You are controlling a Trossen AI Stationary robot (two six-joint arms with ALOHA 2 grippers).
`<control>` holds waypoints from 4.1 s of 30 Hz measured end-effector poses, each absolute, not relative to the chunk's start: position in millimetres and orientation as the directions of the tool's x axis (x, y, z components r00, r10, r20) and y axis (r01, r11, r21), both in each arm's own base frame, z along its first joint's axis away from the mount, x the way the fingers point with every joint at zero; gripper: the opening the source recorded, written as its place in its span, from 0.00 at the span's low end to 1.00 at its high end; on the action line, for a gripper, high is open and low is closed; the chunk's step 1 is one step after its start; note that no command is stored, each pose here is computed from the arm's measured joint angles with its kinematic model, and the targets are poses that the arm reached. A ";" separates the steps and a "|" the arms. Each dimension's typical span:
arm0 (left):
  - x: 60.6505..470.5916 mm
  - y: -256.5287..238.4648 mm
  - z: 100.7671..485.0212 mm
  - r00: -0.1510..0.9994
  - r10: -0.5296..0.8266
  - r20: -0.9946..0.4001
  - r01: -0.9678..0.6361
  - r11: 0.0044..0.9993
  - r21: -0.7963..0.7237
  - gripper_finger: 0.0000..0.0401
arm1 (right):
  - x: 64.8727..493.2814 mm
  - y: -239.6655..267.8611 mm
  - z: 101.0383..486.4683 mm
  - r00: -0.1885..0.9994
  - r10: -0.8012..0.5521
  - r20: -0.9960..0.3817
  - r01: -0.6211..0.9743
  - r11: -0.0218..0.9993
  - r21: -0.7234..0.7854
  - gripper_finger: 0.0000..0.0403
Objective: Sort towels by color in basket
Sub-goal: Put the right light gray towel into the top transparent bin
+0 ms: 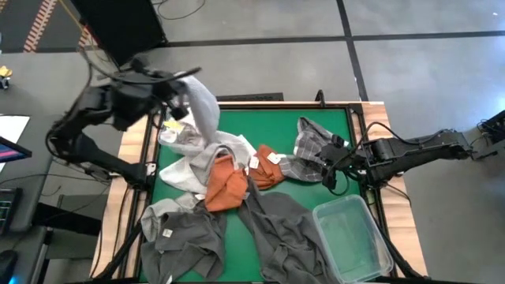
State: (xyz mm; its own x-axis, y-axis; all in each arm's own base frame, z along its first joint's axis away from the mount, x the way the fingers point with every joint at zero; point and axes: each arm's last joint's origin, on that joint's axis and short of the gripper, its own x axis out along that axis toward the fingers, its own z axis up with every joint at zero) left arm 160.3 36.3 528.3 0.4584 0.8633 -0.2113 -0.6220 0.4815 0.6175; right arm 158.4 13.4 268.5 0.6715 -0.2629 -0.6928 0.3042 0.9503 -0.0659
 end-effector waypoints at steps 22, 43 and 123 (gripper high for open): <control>180.4 62.5 479.8 0.261 0.878 -0.401 -0.512 0.478 0.713 0.00 | 160.3 13.7 270.2 0.690 -0.260 -0.676 0.312 0.949 -0.047 0.67; 170.5 84.5 482.5 0.191 0.937 -0.291 -0.607 0.346 0.716 0.00 | 159.1 23.2 270.2 0.704 -0.219 -0.676 0.273 0.962 -0.027 0.67; 199.9 174.6 210.6 0.106 0.354 -0.929 -0.437 0.856 0.276 0.01 | 182.1 33.8 256.9 0.680 -0.205 -0.704 0.234 0.971 -0.056 0.67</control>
State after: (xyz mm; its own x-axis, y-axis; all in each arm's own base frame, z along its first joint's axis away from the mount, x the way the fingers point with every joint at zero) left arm 199.9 174.6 210.6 0.1061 0.3535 -0.9294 -0.4375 0.8560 0.2756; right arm 182.1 33.8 256.9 0.6800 -0.2047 -0.7041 0.2342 0.9706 -0.0560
